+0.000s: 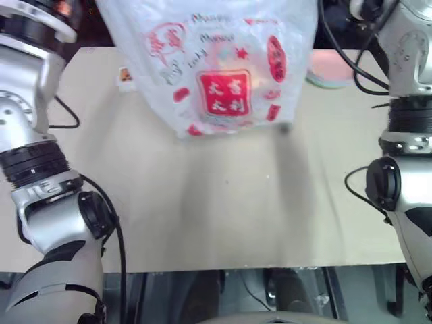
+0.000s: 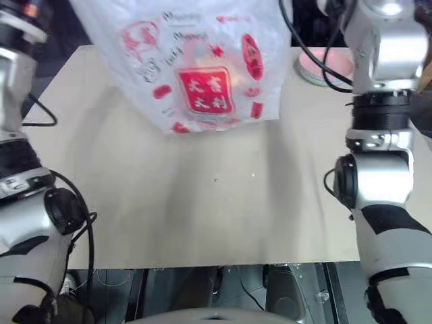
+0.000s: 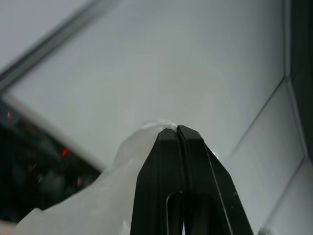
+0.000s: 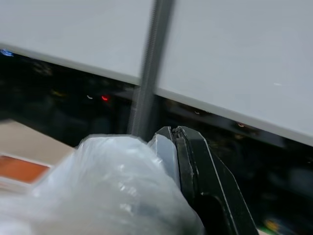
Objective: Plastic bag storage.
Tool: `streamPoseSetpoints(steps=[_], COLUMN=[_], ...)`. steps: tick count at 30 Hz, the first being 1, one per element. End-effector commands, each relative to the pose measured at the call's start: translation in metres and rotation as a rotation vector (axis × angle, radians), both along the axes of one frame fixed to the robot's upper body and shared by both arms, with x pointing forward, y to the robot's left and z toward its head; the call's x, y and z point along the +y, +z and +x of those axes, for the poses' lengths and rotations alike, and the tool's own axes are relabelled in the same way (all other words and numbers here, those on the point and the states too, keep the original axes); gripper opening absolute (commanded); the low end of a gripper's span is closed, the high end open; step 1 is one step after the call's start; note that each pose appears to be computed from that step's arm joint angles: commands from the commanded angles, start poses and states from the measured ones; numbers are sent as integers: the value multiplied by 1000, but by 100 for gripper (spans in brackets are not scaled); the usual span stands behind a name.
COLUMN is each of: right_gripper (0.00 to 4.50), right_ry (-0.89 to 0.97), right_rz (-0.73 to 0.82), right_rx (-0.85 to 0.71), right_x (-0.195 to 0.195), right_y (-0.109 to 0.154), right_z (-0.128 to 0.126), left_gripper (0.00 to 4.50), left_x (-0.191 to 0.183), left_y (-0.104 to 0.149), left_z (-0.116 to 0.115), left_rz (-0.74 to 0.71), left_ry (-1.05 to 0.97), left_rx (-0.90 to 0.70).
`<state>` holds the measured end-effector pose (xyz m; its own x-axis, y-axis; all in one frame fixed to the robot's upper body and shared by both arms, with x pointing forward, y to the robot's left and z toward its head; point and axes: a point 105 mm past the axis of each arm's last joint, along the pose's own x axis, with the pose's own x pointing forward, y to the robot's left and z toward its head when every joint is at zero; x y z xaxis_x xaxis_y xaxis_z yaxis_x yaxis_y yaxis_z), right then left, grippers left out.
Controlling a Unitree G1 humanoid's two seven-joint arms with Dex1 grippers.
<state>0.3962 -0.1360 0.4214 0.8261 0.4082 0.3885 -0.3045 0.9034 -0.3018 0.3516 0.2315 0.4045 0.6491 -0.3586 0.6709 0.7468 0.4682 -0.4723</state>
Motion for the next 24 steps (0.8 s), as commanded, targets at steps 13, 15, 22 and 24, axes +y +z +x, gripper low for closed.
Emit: streamPoseSetpoints(steps=[13, 15, 22, 24], right_gripper=[0, 56, 378, 450], right_ry=[126, 105, 122, 152], right_rz=[-252, -301, -347, -337], right_rx=[522, 553, 554, 550], right_x=[5, -4, -26, -27], right_y=[-231, -249, -252, -248], right_z=[-85, -92, -128, -141], left_gripper=[2, 54, 367, 447], left_x=[-64, -62, -43, -35], left_y=[-201, -216, -241, -245], left_z=[-2, -9, -49, -60], left_rz=[572, 614, 702, 723], left_ry=[67, 64, 31, 33], left_rx=[434, 453, 456, 458])
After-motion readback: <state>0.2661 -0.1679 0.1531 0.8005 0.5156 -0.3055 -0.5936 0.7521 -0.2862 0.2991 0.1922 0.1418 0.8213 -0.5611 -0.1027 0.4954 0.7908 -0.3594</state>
